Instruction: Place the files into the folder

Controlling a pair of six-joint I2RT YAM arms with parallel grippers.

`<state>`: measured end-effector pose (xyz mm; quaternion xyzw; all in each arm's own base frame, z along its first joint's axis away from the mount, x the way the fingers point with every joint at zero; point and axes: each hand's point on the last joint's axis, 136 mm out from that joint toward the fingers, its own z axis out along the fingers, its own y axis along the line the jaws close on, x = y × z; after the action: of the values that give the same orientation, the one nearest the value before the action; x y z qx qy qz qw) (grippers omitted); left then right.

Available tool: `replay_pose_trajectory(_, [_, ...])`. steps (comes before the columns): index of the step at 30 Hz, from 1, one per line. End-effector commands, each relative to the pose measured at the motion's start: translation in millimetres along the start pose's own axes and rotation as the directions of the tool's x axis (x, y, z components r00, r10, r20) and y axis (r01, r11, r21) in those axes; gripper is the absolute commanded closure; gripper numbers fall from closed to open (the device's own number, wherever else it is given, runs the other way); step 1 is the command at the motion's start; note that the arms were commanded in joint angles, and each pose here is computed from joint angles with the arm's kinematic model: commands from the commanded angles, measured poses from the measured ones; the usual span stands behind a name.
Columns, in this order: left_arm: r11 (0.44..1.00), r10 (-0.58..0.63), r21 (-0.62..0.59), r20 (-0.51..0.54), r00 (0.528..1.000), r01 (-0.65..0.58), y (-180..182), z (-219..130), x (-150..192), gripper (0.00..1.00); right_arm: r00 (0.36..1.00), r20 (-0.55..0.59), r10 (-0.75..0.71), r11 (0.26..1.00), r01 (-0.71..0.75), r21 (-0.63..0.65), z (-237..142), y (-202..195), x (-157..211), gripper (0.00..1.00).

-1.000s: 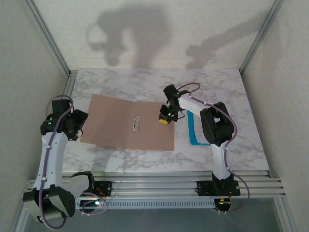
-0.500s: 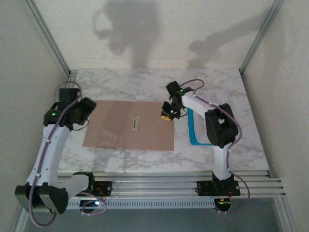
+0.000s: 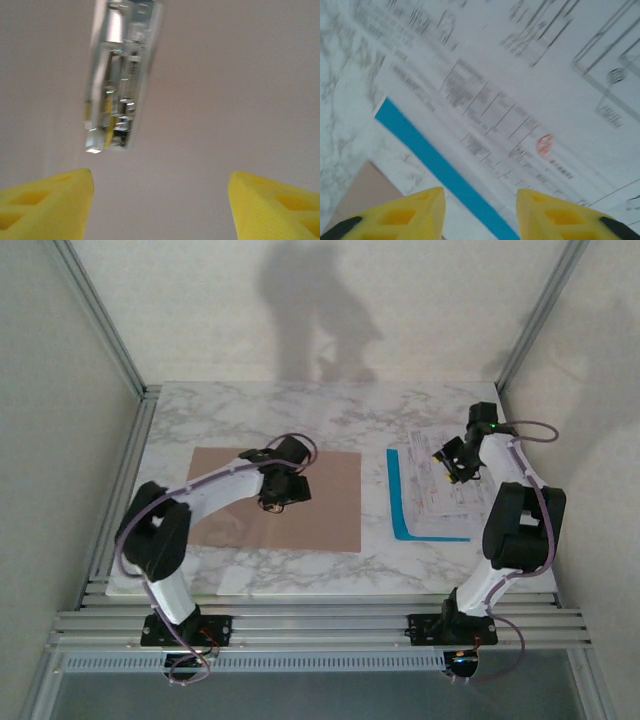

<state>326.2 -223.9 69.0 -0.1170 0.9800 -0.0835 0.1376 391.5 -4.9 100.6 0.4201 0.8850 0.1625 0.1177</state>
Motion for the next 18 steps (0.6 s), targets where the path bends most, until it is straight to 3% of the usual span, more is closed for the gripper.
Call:
replay_pose_trajectory(1, [0.996, 0.078, -0.042, 0.006, 0.997, -0.078, -14.4, 8.4, 4.1, 0.29, 1.0, -0.024, 0.012, 0.998, -0.01, 0.068, 8.8, -16.2, -8.2, 0.57])
replay_pose_trajectory(11, [0.99, 0.129, -0.045, -0.046, 0.991, -0.131, -44.3, 57.8, 17.0, 0.42, 0.999, -0.031, 0.027, 0.988, -0.022, 0.155, 22.5, -51.1, -30.2, 0.57])
replay_pose_trajectory(18, [0.987, 0.155, -0.038, -0.07, 0.985, -0.158, -48.9, 77.6, 20.2, 0.47, 0.993, -0.109, 0.036, 0.981, -0.014, 0.195, 47.5, -69.3, -18.4, 0.57])
